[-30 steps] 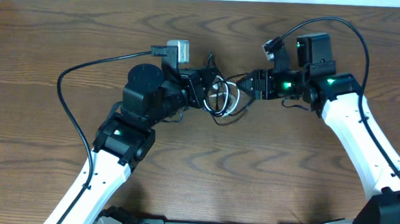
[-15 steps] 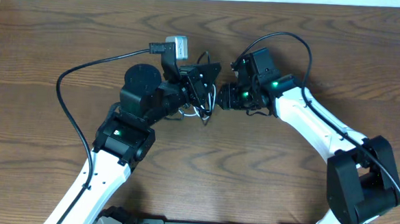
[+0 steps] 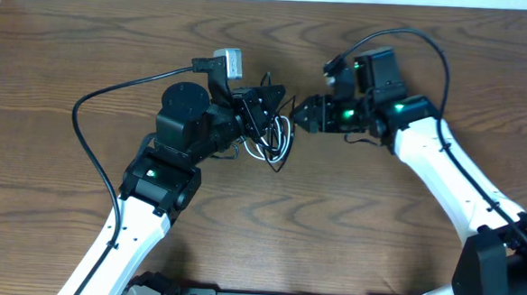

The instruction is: Untangle cables

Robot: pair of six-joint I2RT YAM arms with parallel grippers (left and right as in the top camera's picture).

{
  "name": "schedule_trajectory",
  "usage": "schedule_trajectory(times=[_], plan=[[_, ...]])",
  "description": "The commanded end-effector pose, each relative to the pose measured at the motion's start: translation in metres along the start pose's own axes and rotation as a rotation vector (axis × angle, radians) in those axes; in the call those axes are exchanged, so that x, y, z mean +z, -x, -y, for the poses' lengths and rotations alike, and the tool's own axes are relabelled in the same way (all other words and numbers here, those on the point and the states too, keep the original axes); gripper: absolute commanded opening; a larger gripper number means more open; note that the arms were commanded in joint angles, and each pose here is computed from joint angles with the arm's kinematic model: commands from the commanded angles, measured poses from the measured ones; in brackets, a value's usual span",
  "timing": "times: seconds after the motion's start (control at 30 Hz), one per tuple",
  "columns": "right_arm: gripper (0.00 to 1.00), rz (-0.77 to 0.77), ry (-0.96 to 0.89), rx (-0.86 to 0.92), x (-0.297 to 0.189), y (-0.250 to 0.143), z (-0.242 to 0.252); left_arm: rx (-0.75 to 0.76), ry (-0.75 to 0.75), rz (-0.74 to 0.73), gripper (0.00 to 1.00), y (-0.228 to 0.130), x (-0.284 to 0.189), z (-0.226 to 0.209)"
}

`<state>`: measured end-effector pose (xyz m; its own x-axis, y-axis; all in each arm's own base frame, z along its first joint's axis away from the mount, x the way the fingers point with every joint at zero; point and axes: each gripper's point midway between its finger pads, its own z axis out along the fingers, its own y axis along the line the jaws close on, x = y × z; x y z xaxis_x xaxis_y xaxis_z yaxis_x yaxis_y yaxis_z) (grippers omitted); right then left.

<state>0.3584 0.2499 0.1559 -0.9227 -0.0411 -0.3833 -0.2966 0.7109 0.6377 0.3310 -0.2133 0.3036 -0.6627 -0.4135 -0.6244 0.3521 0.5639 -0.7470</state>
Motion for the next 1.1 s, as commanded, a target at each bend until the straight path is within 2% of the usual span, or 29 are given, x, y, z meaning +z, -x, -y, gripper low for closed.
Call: schedule_trajectory(times=[0.0, 0.13, 0.3, 0.33, 0.53, 0.63, 0.7, 0.8, 0.93, 1.07], plan=[[0.62, -0.036, -0.051, 0.029, 0.022, -0.013, -0.002, 0.019, -0.029, 0.028, 0.07, 0.01, -0.007, 0.013], [0.6, -0.084, -0.095, 0.085, 0.048, -0.03, 0.001, 0.021, -0.032, 0.03, 0.08, 0.011, -0.007, 0.014], [0.56, -0.086, -0.367, 0.21, 0.063, -0.045, 0.059, 0.029, -0.084, 0.094, 0.07, 0.027, -0.009, 0.027], [0.56, -0.093, -0.445, 0.25, 0.061, -0.05, 0.08, 0.014, -0.091, 0.115, 0.07, 0.034, -0.012, 0.028], [0.53, -0.121, -0.649, 0.361, 0.022, -0.058, 0.146, -0.002, -0.077, 0.196, 0.07, 0.065, -0.038, 0.016], [0.53, -0.124, -0.678, 0.372, 0.008, -0.056, 0.164, 0.001, -0.079, 0.246, 0.07, 0.08, -0.058, 0.015], [0.47, -0.13, -0.687, 0.385, -0.002, -0.056, 0.177, 0.014, -0.085, 0.271, 0.07, 0.088, -0.073, 0.017], [0.35, -0.144, -0.651, 0.383, -0.003, -0.056, 0.178, -0.039, -0.002, 0.225, 0.08, 0.075, -0.081, -0.004], [0.2, -0.163, -0.591, 0.348, 0.003, -0.055, 0.17, -0.097, 0.106, 0.092, 0.07, 0.043, -0.072, -0.036], [0.17, -0.164, -0.565, 0.337, 0.005, -0.053, 0.166, -0.13, 0.167, -0.041, 0.07, 0.014, -0.057, -0.062]])
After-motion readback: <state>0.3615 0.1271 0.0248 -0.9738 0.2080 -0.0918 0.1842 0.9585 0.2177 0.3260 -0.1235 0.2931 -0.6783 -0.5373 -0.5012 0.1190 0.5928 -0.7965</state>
